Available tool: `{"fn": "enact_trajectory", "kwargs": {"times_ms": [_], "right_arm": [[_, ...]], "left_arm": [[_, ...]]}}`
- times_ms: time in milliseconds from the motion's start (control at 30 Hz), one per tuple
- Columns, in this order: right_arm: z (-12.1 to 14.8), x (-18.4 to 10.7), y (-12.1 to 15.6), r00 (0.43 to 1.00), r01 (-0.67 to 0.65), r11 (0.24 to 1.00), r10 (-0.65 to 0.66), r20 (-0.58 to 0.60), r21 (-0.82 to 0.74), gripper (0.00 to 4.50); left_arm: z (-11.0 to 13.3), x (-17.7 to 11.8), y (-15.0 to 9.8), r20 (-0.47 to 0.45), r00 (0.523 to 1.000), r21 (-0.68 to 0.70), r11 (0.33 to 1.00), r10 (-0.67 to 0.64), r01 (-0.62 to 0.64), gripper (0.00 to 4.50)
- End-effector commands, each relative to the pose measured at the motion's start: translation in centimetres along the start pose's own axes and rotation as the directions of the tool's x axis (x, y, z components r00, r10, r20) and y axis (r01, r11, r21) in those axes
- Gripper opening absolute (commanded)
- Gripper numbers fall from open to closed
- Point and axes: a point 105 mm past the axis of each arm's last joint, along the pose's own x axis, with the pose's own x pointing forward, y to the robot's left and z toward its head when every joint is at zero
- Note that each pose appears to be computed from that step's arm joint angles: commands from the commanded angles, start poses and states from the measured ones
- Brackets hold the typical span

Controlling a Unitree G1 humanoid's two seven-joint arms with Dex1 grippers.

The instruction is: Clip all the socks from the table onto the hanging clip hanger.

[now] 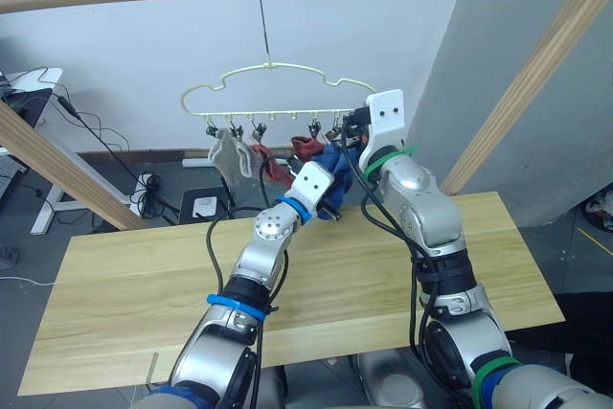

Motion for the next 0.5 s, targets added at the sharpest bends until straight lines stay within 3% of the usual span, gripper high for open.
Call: {"fn": "enact_trajectory", "kwargs": {"times_ms": [33, 500], "right_arm": [[2.03, -0.26, 0.53, 0.997, -0.018, 1.0, 0.018, 0.07, -0.01, 0.0], [1.77, -0.32, 0.57, 0.998, -0.021, 1.0, 0.021, 0.056, -0.007, 0.0]], "left_arm": [[1.58, 0.4, 0.37, 0.057, 0.998, -0.009, 1.0, 0.019, -0.018, 0.04], [2.25, 0.95, 0.71, 0.057, 0.997, -0.104, 0.993, 0.052, -0.046, 0.04]]}}
